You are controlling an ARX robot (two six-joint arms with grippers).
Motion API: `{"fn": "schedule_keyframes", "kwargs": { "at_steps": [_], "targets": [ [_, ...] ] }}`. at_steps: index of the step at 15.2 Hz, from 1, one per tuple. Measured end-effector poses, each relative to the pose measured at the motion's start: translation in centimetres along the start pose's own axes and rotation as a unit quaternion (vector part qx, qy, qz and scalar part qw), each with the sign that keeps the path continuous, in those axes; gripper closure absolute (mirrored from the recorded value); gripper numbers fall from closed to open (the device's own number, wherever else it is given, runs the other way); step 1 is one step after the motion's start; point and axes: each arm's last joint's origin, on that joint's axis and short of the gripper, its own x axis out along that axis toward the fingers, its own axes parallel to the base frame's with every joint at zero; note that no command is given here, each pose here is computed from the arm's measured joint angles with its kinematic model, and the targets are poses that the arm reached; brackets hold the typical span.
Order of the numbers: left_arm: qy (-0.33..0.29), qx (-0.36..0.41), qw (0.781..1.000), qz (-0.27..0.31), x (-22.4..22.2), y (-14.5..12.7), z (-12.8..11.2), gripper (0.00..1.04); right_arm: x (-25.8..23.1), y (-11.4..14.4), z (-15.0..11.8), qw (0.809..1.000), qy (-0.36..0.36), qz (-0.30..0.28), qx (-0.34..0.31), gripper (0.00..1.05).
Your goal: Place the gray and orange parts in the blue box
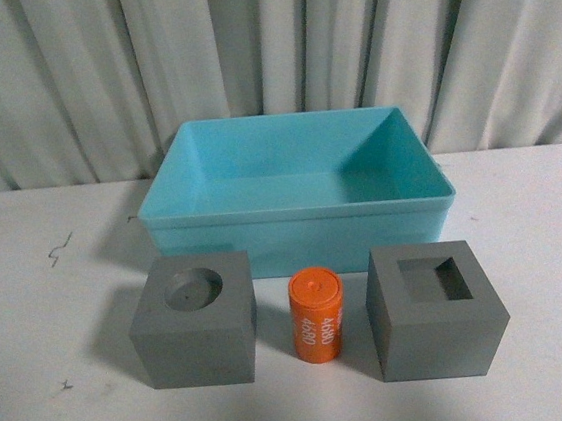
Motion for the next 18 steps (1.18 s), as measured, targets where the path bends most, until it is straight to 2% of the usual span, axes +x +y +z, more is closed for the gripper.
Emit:
{"fn": "schedule_keyframes", "kwargs": {
  "at_steps": [18],
  "targets": [
    [0.0, 0.0, 1.0, 0.0, 0.0, 0.0, 0.0, 0.07, 0.0, 0.0, 0.0, 1.0, 0.0, 0.0, 0.0, 0.06]
  ]
}}
